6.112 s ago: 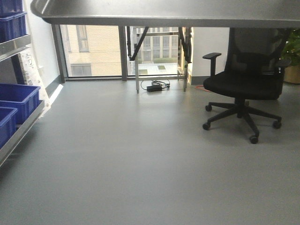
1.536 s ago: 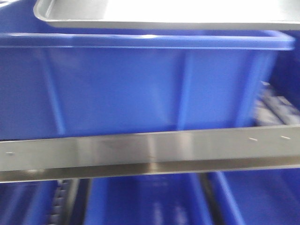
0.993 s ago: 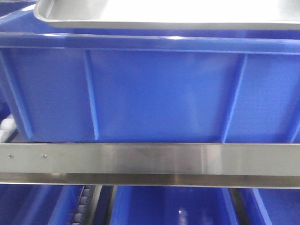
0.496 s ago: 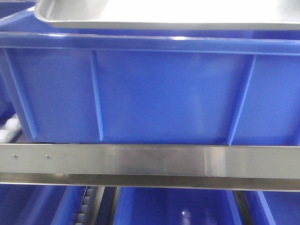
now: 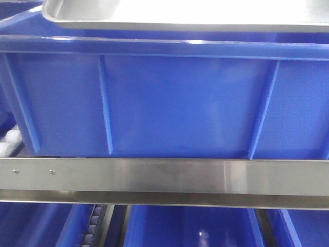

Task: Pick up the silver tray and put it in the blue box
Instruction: 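Lower the held tray into the blue bin and open both grippers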

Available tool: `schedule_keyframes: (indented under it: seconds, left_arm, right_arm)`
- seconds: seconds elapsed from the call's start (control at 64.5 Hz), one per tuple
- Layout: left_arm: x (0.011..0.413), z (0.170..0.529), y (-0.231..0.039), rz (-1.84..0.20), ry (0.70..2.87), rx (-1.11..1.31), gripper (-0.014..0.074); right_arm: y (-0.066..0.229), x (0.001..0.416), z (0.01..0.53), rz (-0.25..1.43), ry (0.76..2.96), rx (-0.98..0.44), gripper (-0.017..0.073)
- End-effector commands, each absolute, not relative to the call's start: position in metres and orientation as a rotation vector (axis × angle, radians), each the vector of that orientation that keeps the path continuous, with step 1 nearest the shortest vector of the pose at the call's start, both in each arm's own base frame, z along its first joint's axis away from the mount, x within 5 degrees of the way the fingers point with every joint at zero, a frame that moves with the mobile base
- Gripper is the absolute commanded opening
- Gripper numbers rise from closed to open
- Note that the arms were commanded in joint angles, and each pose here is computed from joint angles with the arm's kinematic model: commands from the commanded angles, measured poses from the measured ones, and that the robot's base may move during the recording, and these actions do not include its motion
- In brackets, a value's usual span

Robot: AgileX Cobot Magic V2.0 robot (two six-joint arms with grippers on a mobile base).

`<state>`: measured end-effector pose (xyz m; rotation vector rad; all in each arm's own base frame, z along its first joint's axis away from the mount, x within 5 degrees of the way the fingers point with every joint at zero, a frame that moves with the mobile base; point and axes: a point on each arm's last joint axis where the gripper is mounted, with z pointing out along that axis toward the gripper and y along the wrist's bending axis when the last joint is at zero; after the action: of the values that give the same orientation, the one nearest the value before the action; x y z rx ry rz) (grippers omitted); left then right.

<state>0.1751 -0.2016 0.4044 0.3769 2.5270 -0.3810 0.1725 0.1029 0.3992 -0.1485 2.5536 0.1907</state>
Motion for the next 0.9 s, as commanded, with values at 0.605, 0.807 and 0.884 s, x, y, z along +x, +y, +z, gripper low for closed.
schedule_keyframes:
  seconds: [0.605, 0.807, 0.884]
  left_arm:
    - [0.250, 0.436, -0.185, -0.424, 2.236, 0.290, -0.0104]
    - [0.298, 0.409, -0.192, -0.394, 2.243, 0.252, -0.0104]
    - [0.315, 0.395, -0.197, -0.388, 2.241, 0.241, -0.0104]
  right_arm:
    - [0.115, 0.242, 0.447, 0.158, 2.308, -0.115, 0.0058]
    - [0.120, 0.296, 0.410, 0.079, 2.385, -0.074, 0.0058]
    - [0.120, 0.317, 0.391, 0.051, 2.418, -0.056, 0.0058]
